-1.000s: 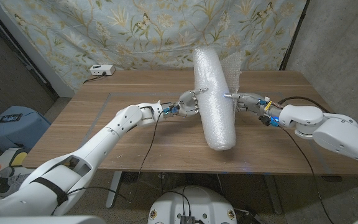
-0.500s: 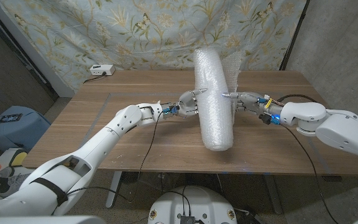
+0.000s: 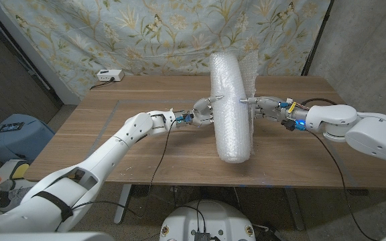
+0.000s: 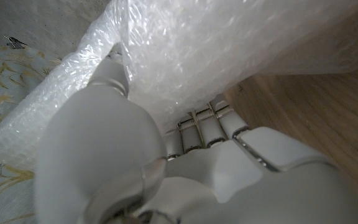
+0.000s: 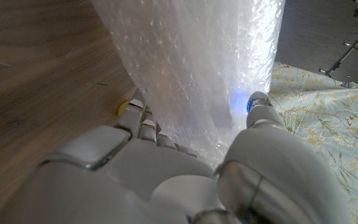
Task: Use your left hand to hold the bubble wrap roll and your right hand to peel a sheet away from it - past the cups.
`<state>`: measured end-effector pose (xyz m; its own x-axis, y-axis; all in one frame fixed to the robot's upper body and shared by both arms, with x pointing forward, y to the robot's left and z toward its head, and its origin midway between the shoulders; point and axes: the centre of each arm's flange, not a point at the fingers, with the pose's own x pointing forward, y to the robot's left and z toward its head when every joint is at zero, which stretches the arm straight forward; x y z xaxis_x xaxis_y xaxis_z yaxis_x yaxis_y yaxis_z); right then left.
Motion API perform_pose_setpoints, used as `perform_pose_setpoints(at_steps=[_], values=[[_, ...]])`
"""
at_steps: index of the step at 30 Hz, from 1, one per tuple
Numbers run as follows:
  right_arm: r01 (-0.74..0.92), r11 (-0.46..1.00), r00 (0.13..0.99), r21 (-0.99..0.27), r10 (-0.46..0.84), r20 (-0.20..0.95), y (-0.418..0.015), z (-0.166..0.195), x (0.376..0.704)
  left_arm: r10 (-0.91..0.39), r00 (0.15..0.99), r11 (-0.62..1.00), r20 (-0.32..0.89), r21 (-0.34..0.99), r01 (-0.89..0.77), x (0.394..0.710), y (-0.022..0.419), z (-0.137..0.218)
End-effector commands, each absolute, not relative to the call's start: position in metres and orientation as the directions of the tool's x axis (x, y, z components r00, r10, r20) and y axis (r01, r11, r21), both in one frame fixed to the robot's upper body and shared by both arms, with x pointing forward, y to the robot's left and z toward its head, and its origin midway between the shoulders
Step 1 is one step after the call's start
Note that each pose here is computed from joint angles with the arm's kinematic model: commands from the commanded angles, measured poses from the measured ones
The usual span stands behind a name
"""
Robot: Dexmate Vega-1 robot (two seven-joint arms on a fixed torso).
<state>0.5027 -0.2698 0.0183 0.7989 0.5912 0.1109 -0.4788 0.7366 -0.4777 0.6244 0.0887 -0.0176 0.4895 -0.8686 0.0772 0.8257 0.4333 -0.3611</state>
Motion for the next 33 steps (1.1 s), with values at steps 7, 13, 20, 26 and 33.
perform_pose_setpoints(at_steps=[7, 13, 20, 26, 33], values=[[-0.493, 0.729, 0.794, -0.474, 0.6, 0.097, -0.283, 0.025, 0.502, -0.873, 0.481, 0.422, 0.081, -0.368, 0.828, 0.623, 0.086, -0.02], [-0.482, 0.736, 0.807, -0.475, 0.584, 0.086, -0.293, 0.024, 0.511, -0.882, 0.464, 0.404, 0.089, -0.365, 0.839, 0.623, 0.084, -0.02], [-0.461, 0.751, 0.825, -0.473, 0.559, 0.084, -0.305, 0.024, 0.518, -0.888, 0.449, 0.389, 0.095, -0.364, 0.846, 0.623, 0.083, -0.02], [-0.445, 0.76, 0.835, -0.474, 0.543, 0.088, -0.311, 0.024, 0.523, -0.894, 0.437, 0.378, 0.098, -0.358, 0.854, 0.624, 0.082, -0.019], [-0.426, 0.771, 0.846, -0.474, 0.525, 0.093, -0.315, 0.022, 0.529, -0.899, 0.425, 0.365, 0.105, -0.357, 0.86, 0.625, 0.081, -0.018]])
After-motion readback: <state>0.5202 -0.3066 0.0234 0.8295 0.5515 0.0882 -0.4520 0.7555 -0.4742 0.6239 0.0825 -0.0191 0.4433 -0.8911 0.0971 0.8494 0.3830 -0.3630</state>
